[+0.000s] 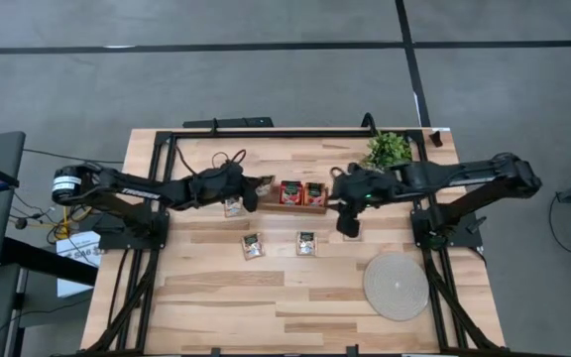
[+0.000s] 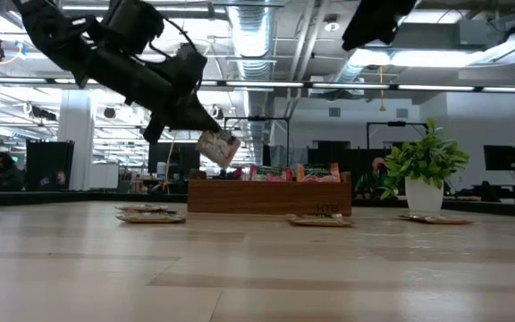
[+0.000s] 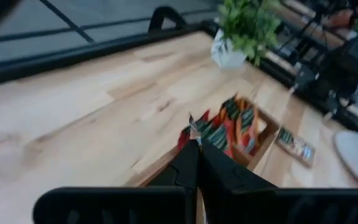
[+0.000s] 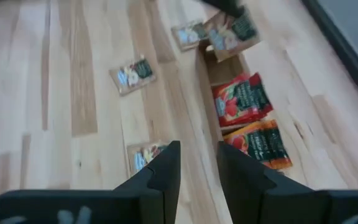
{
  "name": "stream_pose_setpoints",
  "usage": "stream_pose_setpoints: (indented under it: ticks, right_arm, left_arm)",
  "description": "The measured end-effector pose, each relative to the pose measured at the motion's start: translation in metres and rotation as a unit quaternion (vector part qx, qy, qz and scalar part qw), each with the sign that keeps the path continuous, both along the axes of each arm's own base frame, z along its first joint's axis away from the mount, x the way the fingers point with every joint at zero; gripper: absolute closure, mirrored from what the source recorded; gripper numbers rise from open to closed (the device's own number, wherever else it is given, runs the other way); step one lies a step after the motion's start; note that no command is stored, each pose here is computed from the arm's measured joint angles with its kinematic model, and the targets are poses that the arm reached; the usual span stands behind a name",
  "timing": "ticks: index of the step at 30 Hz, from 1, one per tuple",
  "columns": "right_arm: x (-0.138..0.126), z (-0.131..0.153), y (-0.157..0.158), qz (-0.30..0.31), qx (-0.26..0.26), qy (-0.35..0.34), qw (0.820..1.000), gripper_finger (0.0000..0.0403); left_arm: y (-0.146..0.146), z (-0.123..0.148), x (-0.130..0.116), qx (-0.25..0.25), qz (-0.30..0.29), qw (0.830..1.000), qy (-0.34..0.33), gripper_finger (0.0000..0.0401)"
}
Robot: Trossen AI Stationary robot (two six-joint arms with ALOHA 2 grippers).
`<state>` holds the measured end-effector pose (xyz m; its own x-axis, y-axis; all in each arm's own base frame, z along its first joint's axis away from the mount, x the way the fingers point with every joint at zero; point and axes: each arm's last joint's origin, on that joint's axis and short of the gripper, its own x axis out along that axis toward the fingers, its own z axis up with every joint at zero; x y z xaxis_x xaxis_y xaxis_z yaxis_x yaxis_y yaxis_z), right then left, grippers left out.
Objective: Pick & Place Tea
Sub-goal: Put the brown tea bag into the left section of the wooden organizer
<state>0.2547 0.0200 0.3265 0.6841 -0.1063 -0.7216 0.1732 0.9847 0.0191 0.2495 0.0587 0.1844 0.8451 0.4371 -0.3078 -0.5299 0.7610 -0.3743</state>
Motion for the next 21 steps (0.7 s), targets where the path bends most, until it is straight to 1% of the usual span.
stream_pose_setpoints:
  ticks: [2,6,10,16,21]
  right_arm:
    - [-0.007,0.003,0.0,-0.01,0.006,-0.025,1.0,0.0306]
    - [-0.019,0.003,0.001,-0.024,0.024,-0.057,0.998,0.0306]
    - [-0.025,0.001,0.001,-0.038,0.03,-0.074,0.996,0.0306]
    - [-0.026,-0.003,0.005,-0.041,0.041,-0.073,0.996,0.0306]
    - [-0.025,-0.003,0.007,-0.04,0.045,-0.077,0.995,0.0306]
  left_arm:
    - [0.005,-0.003,-0.002,-0.001,-0.002,1.0,0.007,0.0401]
    - [0.016,-0.002,-0.003,0.005,0.008,1.0,-0.018,0.0401]
    - [0.02,-0.008,0.001,0.007,-0.012,0.999,-0.032,0.0401]
    - [0.025,-0.024,0.011,0.006,-0.017,0.999,-0.039,0.0401]
    - [0.029,-0.035,0.013,-0.001,-0.014,1.0,-0.026,0.0401]
